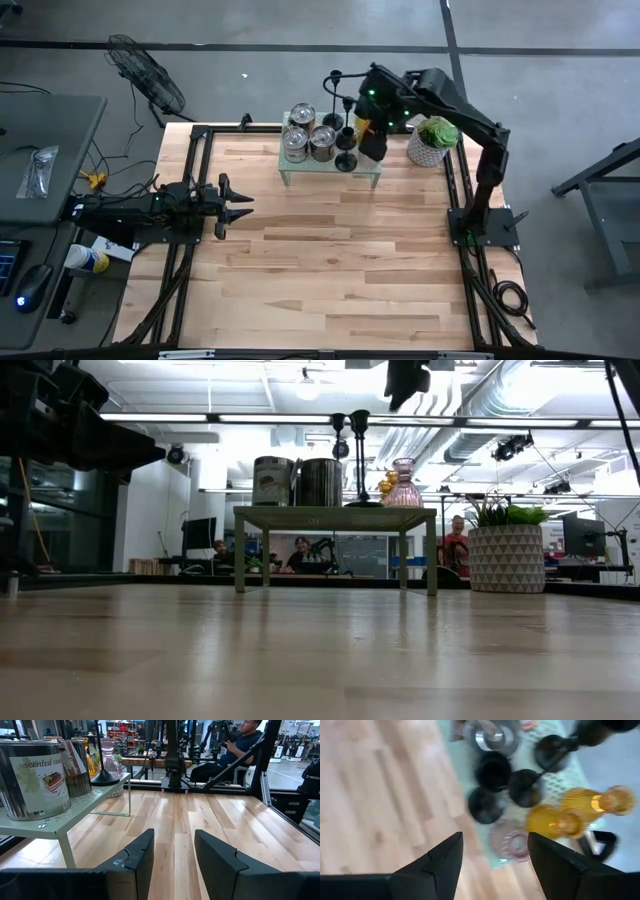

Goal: Pick & Place candle stick holders
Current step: Put the black candle holder on the shelf

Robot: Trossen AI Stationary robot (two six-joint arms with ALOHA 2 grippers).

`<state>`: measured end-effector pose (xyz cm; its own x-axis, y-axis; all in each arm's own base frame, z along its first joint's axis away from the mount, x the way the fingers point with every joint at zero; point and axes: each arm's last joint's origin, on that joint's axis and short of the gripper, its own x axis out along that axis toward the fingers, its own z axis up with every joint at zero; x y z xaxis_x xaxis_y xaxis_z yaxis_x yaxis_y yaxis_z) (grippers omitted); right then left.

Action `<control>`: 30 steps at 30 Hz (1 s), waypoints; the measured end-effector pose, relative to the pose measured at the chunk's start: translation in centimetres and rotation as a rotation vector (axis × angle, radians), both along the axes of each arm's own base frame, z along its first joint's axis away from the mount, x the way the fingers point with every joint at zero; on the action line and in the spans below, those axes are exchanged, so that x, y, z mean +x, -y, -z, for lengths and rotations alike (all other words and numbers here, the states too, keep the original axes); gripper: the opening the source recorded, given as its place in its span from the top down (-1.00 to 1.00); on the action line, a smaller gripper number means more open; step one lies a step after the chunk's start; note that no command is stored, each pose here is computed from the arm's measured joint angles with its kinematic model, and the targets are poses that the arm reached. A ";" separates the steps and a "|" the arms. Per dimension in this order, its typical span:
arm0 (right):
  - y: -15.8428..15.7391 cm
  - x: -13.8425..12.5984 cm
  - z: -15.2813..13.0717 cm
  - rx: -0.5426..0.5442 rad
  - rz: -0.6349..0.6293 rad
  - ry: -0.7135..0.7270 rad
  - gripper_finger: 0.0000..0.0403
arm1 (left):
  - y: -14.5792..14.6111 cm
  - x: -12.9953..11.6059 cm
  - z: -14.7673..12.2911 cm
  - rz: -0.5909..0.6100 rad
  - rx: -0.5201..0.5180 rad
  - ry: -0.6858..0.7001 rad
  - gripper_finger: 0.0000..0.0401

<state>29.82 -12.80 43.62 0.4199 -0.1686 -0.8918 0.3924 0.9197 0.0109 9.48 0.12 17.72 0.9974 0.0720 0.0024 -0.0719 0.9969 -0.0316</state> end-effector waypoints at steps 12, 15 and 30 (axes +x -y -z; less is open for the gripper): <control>-4.6 -2.6 2.4 -0.003 -0.073 -0.061 0.55 | 0.0 0.0 0.1 0.000 0.000 -0.011 0.31; -6.0 -3.1 4.3 -0.018 -0.113 -0.015 0.86 | 0.0 0.0 0.1 -0.001 0.000 -0.011 0.31; -9.5 -1.6 17.8 -0.179 0.149 0.431 0.98 | 0.0 0.0 0.1 -0.001 0.000 -0.012 0.31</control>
<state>28.21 -3.31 25.80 0.7041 -0.3898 -0.5935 0.5143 0.8563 0.0477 9.47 0.12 17.62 0.9973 0.0729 -0.0095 -0.0732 0.9969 -0.0305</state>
